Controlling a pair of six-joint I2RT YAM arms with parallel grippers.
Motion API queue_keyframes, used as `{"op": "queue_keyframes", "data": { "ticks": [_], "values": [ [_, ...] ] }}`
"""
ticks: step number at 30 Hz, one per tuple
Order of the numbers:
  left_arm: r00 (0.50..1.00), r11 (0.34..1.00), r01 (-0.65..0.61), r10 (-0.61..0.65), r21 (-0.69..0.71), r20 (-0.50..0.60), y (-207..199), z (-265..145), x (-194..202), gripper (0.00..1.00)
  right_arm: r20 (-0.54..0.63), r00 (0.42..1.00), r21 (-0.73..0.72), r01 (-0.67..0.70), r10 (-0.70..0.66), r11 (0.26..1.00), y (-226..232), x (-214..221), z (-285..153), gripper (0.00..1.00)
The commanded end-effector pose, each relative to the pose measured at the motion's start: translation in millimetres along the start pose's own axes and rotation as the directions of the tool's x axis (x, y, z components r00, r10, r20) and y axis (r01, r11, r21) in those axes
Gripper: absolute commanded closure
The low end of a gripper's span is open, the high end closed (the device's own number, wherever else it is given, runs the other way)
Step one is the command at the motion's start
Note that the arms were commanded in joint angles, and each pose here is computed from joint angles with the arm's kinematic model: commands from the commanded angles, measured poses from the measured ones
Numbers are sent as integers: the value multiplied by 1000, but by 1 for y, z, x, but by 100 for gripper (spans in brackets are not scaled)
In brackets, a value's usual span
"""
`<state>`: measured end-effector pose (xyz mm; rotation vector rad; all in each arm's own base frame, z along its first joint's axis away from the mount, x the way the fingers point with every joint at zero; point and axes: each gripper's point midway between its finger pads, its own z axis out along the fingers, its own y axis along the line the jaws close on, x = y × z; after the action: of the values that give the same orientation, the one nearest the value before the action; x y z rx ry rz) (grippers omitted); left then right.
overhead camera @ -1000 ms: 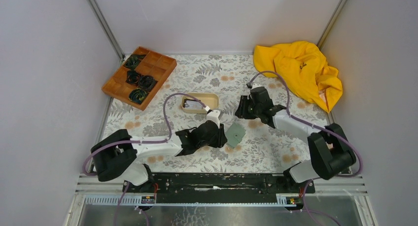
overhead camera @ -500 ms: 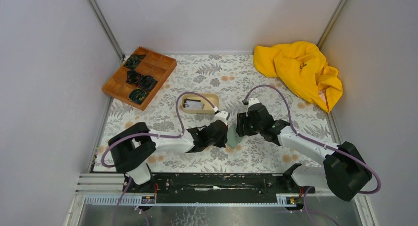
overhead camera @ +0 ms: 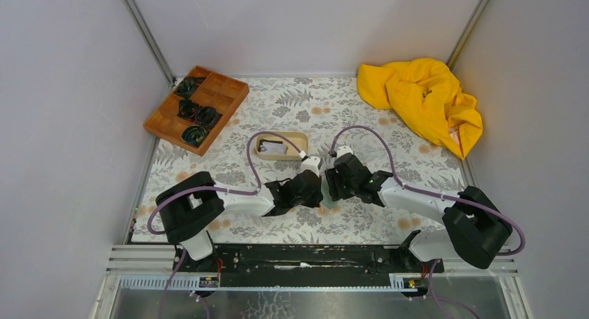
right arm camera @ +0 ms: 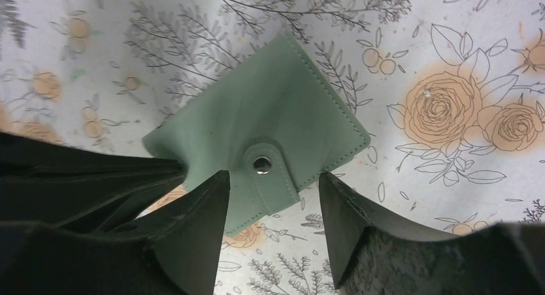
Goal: Take the credit cards out of the card holder
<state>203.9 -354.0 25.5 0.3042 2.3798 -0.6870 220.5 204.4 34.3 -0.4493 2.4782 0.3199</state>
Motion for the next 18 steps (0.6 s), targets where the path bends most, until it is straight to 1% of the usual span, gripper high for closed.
{"op": "queue_keyframes", "data": {
  "ticks": [1, 2, 4, 6, 7, 13, 18],
  "values": [
    [999, 1000, 6, -7, -28, -38, 13, -2, 14, 100, 11, 1000, 78, 11, -12, 997, -9, -8, 7, 40],
    [999, 1000, 5, -6, -27, -36, 13, -3, 14, 100, 11, 1000, 87, 3, -4, 996, -10, -8, 9, 41],
    [999, 1000, 5, -6, -28, -34, 15, -5, 14, 100, 5, 1000, 113, -15, 15, 994, -14, -5, 13, 49],
    [999, 1000, 6, -7, -31, -37, 17, -6, 16, 100, -6, 1000, 126, -26, 27, 992, -16, -2, 16, 53],
    [999, 999, 6, -7, -31, -38, 18, -6, 18, 100, -13, 999, 129, -29, 31, 991, -16, 0, 18, 58],
    [999, 999, 19, -20, -39, -40, 24, -9, 23, 100, -22, 998, 134, -56, 60, 989, -17, 7, 18, 99],
    [999, 999, 25, -26, -31, -29, 22, -9, 21, 100, 11, 996, 74, -94, 94, 993, -9, 6, 8, 100]
  ]
}}
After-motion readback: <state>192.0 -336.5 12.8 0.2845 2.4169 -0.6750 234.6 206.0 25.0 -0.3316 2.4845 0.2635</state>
